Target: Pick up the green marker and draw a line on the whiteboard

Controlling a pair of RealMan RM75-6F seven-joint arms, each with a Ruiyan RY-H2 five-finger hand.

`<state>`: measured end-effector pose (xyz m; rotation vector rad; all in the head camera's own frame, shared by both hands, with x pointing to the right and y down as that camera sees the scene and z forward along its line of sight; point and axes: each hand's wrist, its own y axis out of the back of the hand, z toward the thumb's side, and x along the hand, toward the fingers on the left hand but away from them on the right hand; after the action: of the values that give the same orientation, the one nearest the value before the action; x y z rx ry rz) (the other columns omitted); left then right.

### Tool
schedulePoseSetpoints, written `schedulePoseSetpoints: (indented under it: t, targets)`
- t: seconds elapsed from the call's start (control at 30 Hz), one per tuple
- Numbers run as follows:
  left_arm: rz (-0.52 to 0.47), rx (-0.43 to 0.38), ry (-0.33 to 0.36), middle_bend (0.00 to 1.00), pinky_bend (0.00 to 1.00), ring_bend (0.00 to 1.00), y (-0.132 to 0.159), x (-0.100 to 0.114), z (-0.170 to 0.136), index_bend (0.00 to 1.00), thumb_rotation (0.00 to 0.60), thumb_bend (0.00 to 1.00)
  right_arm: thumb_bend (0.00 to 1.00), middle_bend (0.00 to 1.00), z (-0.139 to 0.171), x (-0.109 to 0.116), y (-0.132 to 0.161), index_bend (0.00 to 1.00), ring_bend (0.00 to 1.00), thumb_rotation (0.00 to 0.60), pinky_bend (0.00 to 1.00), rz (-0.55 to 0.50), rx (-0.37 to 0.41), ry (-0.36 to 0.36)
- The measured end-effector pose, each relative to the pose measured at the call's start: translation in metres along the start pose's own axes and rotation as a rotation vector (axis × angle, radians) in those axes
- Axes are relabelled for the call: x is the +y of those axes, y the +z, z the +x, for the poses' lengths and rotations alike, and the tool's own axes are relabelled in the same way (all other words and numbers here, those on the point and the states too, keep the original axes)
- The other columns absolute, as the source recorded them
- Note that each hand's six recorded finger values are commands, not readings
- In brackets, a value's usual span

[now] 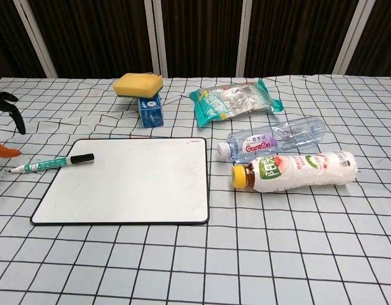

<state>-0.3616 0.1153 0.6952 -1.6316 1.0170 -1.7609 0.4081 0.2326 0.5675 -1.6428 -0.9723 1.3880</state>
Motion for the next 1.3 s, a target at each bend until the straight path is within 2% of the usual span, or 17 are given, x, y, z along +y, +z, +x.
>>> schedulePoseSetpoints:
  t: [0.27,0.73,0.9,1.07,1.3]
  targets:
    - [0.003,0.016,-0.03,0.0,0.0,0.0,0.019,-0.018,0.01,0.45,0.6,0.4,0.35,0.0,0.0,0.0,0.0,0.0,0.0,0.6,0.0,-0.012,-0.004,0.003]
    - [-0.018,0.046,-0.069,0.0,0.0,0.0,0.029,-0.043,0.019,0.47,0.6,0.42,0.35,0.0,-0.001,0.0,0.0,0.0,0.0,0.6,0.0,-0.022,-0.005,0.009]
    - [-0.04,0.05,-0.084,0.01,0.0,0.0,0.032,-0.051,0.021,0.53,0.6,0.49,0.35,0.0,0.0,0.0,-0.001,0.0,0.0,0.6,0.0,-0.027,-0.008,0.01]
    - [-0.053,0.04,-0.084,0.06,0.01,0.0,0.036,-0.054,0.02,0.61,0.6,0.55,0.35,0.0,0.0,0.0,-0.001,0.0,0.0,0.6,0.0,-0.029,-0.01,0.012]
    - [-0.122,-0.006,-0.04,0.08,0.01,0.0,0.045,-0.046,0.013,0.64,0.6,0.56,0.35,0.0,0.0,0.0,-0.002,0.0,0.0,0.6,0.0,-0.034,-0.015,0.012]
